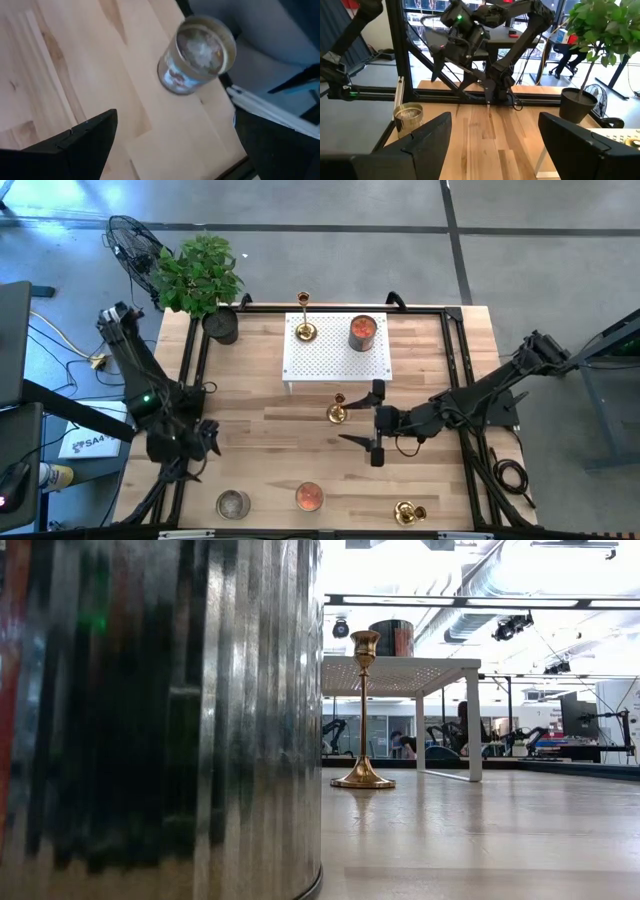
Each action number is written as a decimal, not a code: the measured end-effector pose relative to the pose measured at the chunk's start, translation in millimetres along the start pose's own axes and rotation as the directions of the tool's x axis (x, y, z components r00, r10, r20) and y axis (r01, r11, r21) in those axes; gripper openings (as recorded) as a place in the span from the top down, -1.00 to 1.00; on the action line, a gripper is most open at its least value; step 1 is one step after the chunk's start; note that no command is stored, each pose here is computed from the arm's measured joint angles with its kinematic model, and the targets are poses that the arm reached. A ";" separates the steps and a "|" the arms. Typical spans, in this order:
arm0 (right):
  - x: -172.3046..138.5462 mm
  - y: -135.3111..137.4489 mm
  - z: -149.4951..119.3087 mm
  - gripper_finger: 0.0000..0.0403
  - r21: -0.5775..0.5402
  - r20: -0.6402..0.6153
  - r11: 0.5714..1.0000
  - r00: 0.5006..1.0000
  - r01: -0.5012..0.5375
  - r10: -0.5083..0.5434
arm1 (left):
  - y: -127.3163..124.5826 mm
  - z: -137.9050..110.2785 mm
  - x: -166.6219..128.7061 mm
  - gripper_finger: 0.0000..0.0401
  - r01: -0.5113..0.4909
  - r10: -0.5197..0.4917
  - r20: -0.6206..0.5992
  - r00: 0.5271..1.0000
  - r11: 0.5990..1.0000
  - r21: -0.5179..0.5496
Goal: Pick & Place candle stick holders
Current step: Put the brown candle on the shelf
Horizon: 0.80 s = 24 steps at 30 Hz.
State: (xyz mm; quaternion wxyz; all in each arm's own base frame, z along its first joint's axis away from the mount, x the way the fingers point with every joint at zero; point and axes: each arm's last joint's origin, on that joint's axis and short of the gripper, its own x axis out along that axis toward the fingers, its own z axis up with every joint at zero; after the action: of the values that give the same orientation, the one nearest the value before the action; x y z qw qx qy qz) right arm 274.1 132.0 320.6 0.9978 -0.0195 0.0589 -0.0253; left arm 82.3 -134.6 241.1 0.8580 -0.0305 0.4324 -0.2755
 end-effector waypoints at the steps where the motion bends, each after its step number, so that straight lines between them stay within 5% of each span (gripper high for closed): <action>1: -0.4 0.7 0.8 -0.46 0.003 0.007 1.000 1.000 -0.003 0.003 | -1.2 -0.6 3.2 -0.96 -0.006 0.006 -0.015 1.000 1.000 0.004; 13: -3.3 5.6 7.8 -0.46 0.031 0.074 0.999 0.997 -0.027 0.025 | -12.9 2.4 49.1 -0.96 -0.044 0.055 -0.085 0.995 0.991 0.124; 24: -3.7 6.0 9.6 -0.46 0.055 0.091 0.998 0.995 -0.035 0.030 | -21.1 6.0 71.0 -0.96 -0.002 0.011 -0.076 0.997 0.994 0.110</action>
State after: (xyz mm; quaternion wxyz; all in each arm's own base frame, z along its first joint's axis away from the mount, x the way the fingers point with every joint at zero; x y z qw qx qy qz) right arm 271.9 138.6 330.4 0.9998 0.0084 0.0133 -0.0099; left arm 111.2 -189.0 199.4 0.8422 0.0285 0.4491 -0.2969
